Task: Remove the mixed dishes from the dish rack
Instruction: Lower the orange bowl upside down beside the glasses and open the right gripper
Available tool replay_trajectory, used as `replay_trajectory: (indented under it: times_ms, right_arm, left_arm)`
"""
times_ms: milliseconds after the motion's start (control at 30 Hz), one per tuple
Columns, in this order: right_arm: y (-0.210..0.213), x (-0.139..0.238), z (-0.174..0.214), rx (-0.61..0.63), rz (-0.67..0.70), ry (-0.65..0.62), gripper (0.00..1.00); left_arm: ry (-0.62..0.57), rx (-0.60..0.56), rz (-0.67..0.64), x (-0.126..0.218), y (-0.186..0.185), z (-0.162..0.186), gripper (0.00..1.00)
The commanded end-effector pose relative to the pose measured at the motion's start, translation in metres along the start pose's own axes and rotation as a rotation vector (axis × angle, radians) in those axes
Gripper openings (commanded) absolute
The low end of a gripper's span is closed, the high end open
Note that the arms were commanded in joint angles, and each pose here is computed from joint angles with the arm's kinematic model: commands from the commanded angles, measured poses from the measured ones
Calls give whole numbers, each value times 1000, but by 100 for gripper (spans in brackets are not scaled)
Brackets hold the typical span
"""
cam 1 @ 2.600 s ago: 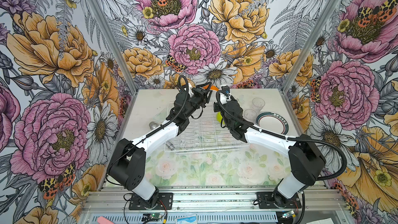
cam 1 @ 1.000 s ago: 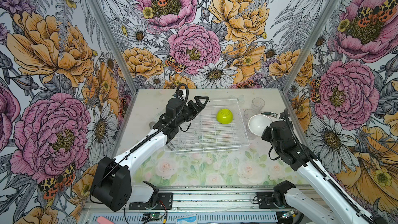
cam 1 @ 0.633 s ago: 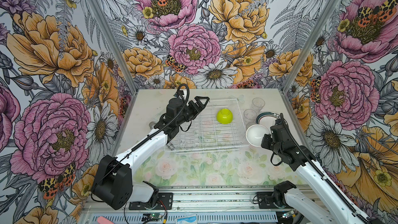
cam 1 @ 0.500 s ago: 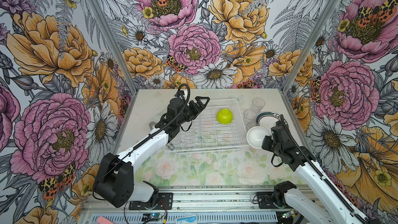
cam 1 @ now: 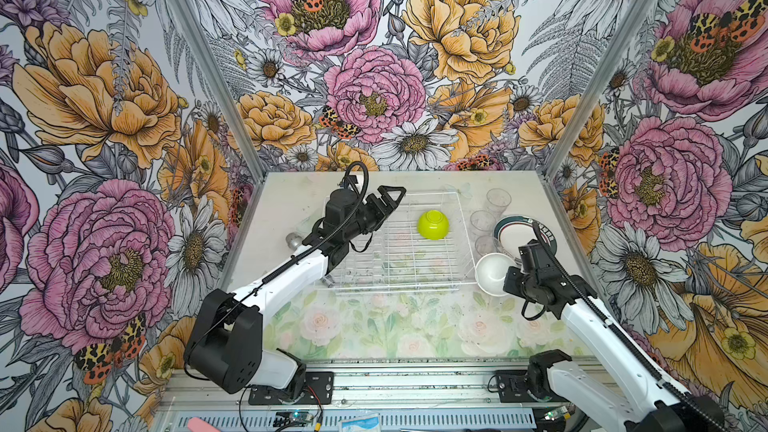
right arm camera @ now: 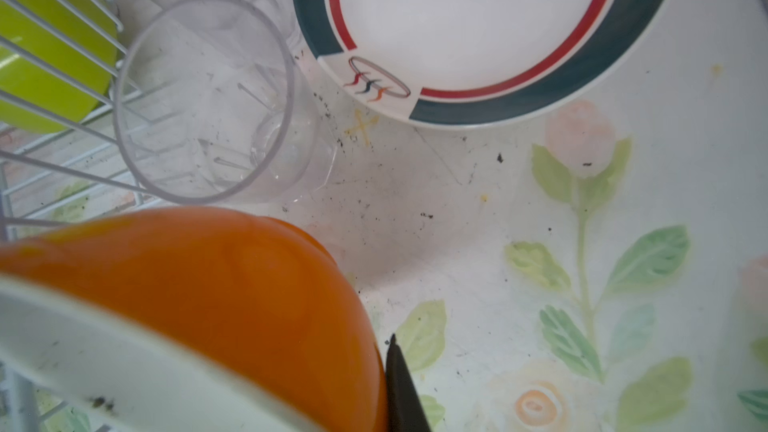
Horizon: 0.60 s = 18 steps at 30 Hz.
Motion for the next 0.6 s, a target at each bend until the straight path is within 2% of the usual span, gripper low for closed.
replay_trajectory:
  times_ms: [0, 267, 433, 567]
  right_arm:
    - [12, -3, 5, 23, -62, 50, 0]
    - [22, -6, 13, 37, -119, 113, 0]
    - [17, -18, 23, 36, -88, 173, 0]
    - [13, -18, 23, 30, -70, 158, 0]
  left_arm:
    - [9, -6, 35, 1, -6, 1, 99]
    - [-14, -2, 33, 13, 0, 3, 99]
    - [-15, -3, 48, 19, -4, 1, 99]
    - [-25, -10, 60, 29, -11, 0, 99]
Point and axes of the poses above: each gripper's point midway between its finger pads, its own x axis back along the fingers, its own y axis along the line the jaws close on, z = x × y, the point moved 2 cm from there along x, back along the fingers, and after that the axes turned 3 degrees about -x, right-handed, at the moved point
